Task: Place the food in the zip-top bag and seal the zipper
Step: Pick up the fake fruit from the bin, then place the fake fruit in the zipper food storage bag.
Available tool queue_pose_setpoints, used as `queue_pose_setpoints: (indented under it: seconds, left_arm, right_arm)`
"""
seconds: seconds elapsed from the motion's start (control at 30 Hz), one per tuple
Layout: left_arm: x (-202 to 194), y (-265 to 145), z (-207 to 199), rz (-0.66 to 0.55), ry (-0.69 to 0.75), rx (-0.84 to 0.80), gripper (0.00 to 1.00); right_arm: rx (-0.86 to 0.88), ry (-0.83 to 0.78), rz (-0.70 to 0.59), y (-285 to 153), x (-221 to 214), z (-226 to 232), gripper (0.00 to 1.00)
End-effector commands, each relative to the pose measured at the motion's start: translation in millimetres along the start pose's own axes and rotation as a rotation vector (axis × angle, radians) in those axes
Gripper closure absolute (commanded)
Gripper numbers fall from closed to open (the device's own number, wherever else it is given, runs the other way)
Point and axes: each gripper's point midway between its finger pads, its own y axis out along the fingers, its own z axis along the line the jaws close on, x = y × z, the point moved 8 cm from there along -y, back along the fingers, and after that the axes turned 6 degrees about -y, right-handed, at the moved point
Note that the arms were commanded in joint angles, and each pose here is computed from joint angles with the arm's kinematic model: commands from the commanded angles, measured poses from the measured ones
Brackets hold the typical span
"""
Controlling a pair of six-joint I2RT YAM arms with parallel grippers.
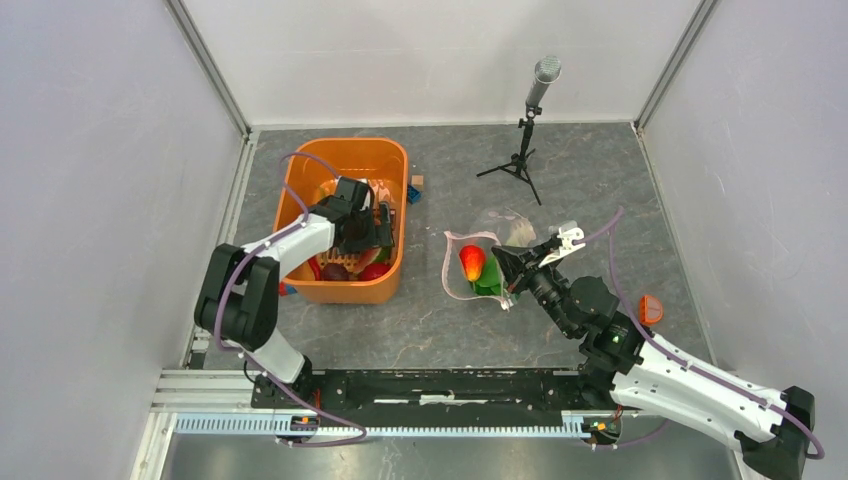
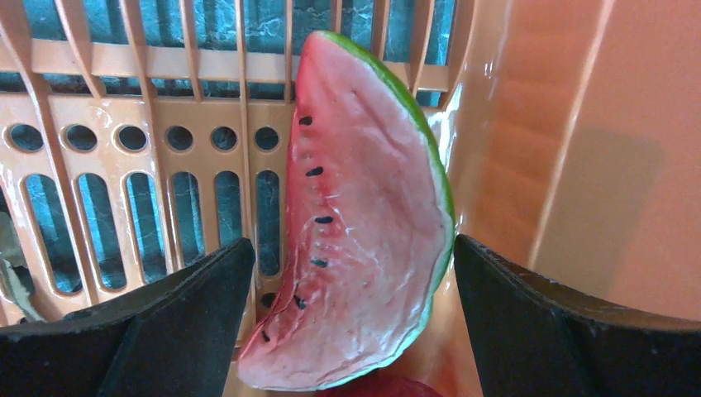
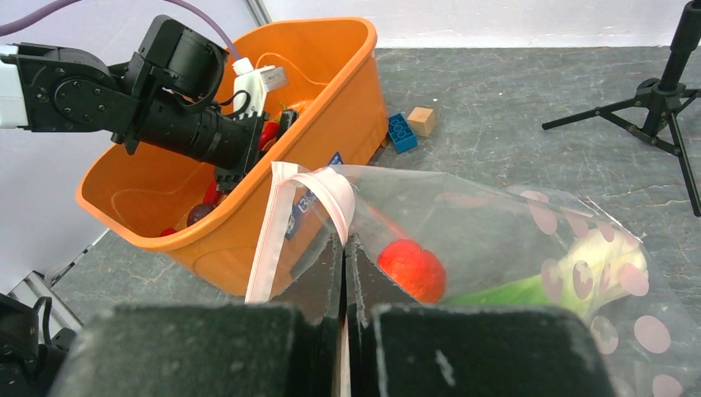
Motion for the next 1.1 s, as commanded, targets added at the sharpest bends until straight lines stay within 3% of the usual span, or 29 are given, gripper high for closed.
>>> queue_pose_setpoints:
  seconds: [0.0,0.2,0.33,0.63,0.97,1.07]
  left_arm:
    - [1,10,1,-0.003,0.024,-0.001,0.07]
    - [-3,3,1,-0.018,0.021,-0.012,0.53]
    - [9,-27,-2,-0.134,0.014,-0.024,0.63]
    - [24,-99,-9,-0.336,-0.005,-0.117,0.66]
    - [20,-138,-12,-0.426,0.007,-0.218,0.64]
    - [19,-151,-21,-0.431,0.035,-0.318,0.64]
  right_arm:
    - [-0.021,-0.006,-0.034,1,10,-1,1.0]
    - [-0.013,-0.004,-0.024,3,10,1,1.0]
    - [-0.018,0.006,-0.024,3,9,1,1.0]
    - [-0.016,0.032,-0.027,2,7,1,1.0]
    - [-0.005,0.058,-0.026,0,5,2,1.0]
    - [-0.004,0.063,-0.028,0,5,2,1.0]
